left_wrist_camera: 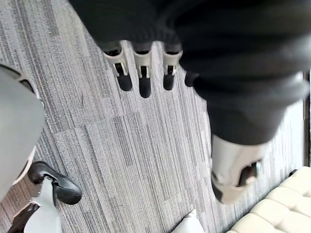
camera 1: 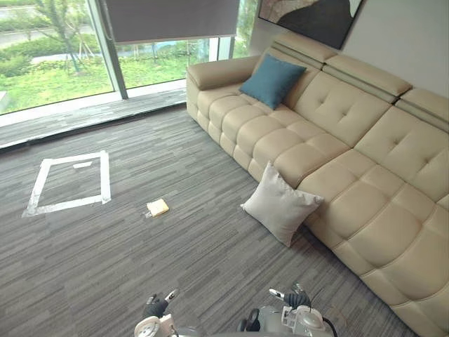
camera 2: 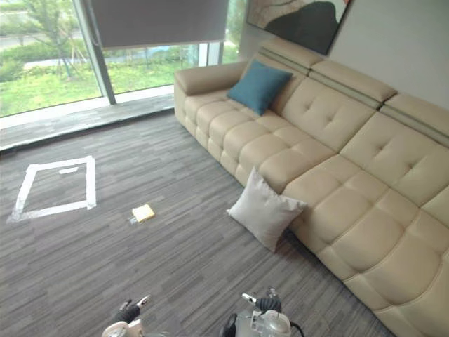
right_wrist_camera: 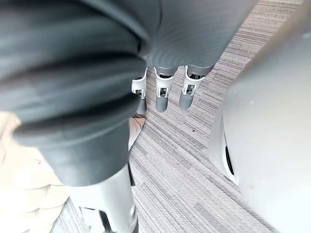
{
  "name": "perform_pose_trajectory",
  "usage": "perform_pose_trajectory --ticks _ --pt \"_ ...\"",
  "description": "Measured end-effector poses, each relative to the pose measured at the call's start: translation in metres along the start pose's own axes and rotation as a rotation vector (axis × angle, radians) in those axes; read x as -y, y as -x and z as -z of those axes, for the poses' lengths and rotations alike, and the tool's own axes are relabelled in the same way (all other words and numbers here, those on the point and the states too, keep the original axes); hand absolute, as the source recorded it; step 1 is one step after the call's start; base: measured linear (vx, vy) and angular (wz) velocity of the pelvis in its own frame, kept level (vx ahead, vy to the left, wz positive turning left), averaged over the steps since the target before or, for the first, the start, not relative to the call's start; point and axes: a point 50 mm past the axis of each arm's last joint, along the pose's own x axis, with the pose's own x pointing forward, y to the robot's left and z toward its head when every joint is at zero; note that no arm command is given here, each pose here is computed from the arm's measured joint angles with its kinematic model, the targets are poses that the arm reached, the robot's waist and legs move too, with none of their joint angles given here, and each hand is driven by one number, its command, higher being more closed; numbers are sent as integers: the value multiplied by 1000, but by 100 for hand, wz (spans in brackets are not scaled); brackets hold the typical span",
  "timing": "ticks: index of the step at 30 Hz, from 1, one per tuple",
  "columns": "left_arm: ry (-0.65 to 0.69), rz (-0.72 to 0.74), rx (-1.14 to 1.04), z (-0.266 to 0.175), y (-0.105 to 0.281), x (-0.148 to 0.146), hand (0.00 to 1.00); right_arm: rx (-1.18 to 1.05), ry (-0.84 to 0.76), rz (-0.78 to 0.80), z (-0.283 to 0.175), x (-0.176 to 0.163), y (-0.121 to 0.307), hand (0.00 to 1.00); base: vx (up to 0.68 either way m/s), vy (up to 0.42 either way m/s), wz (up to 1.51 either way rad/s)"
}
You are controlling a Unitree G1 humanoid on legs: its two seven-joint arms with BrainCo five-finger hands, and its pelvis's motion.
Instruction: Pick up cushions and gather them together orderly.
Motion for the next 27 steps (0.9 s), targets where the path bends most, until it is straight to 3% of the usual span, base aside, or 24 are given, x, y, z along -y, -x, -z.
perform_pose_trajectory --ticks 4,11,27 --pt "-8 28 -5 2 1 12 0 19 4 9 -8 5 -3 0 564 -153 6" --pt "17 30 91 -20 0 12 0 -35 -9 3 1 -5 -3 0 453 -29 -90" --pt "-19 6 29 -10 -3 5 0 -51 52 -4 11 -2 1 0 343 232 -81"
